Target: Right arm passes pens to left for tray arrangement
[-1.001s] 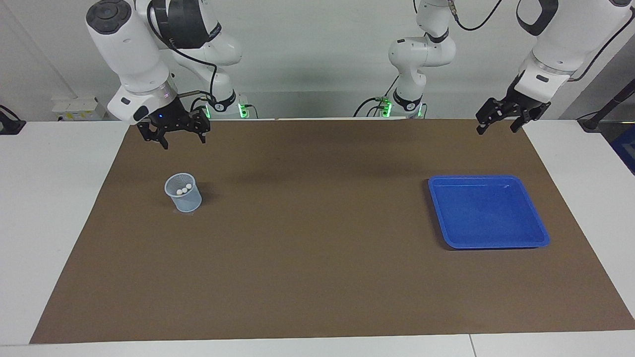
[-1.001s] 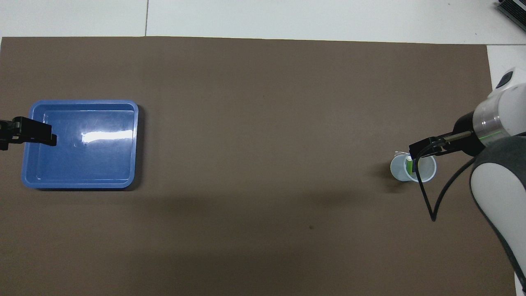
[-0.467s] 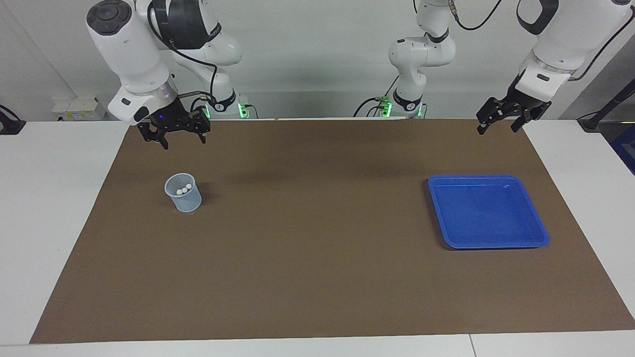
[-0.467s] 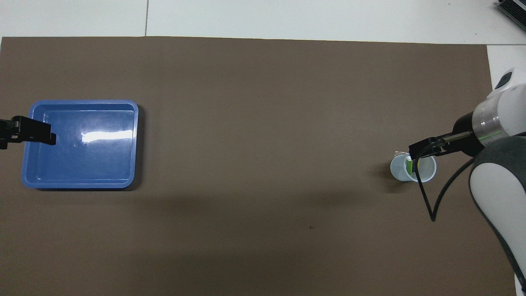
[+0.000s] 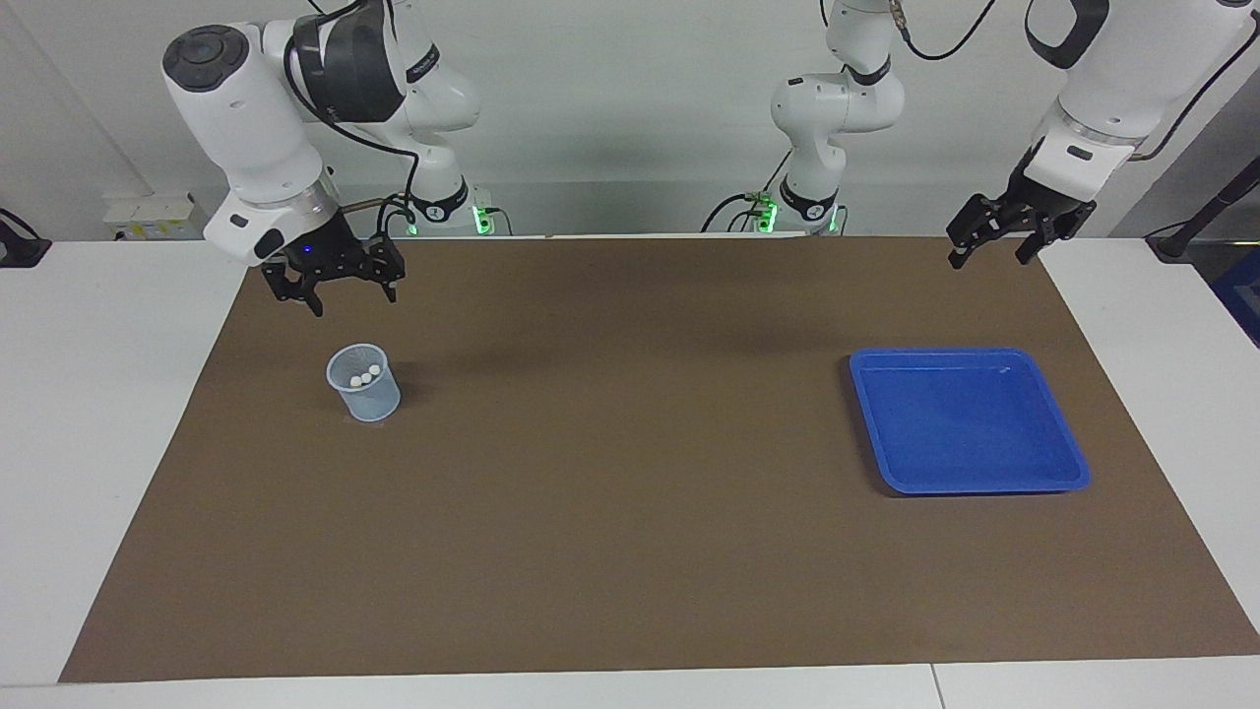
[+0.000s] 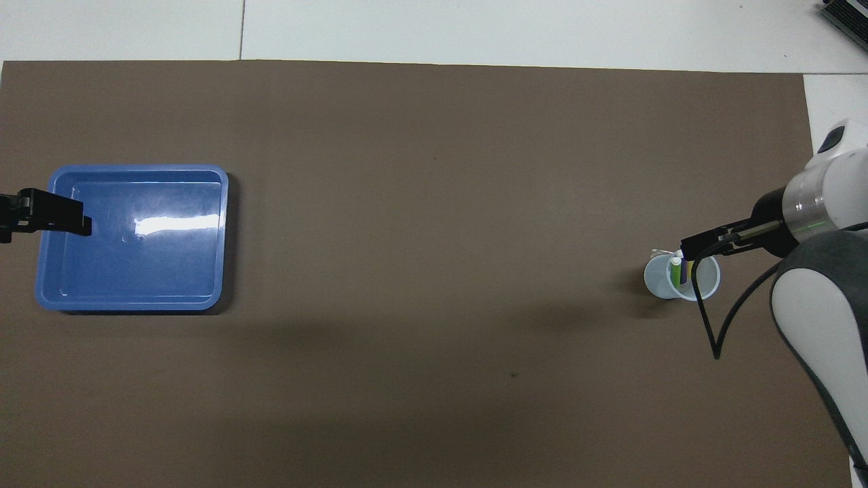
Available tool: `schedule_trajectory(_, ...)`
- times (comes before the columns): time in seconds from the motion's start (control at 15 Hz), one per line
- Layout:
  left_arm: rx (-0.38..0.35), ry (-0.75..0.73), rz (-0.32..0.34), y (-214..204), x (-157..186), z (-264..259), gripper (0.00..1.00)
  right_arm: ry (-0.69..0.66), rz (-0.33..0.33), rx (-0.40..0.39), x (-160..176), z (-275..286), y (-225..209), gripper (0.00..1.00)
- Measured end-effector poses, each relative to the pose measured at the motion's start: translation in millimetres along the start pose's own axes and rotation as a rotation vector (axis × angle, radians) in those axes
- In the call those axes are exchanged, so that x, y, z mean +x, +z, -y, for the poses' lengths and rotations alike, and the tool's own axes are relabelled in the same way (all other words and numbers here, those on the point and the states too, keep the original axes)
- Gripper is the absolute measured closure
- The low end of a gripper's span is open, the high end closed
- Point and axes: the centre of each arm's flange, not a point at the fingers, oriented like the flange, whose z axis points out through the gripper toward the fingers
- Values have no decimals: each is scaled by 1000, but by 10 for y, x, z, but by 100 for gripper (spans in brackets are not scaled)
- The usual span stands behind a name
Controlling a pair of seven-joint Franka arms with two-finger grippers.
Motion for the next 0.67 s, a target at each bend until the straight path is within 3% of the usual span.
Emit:
schedule_trajectory(0.33,0,0,4,4,-5,1,0,30,-25,-4,-36,-31,190,0)
schedule_trajectory(0.67,-1,-11,2,-90,-87,16,0,307,30,0,-26,-38,656,0)
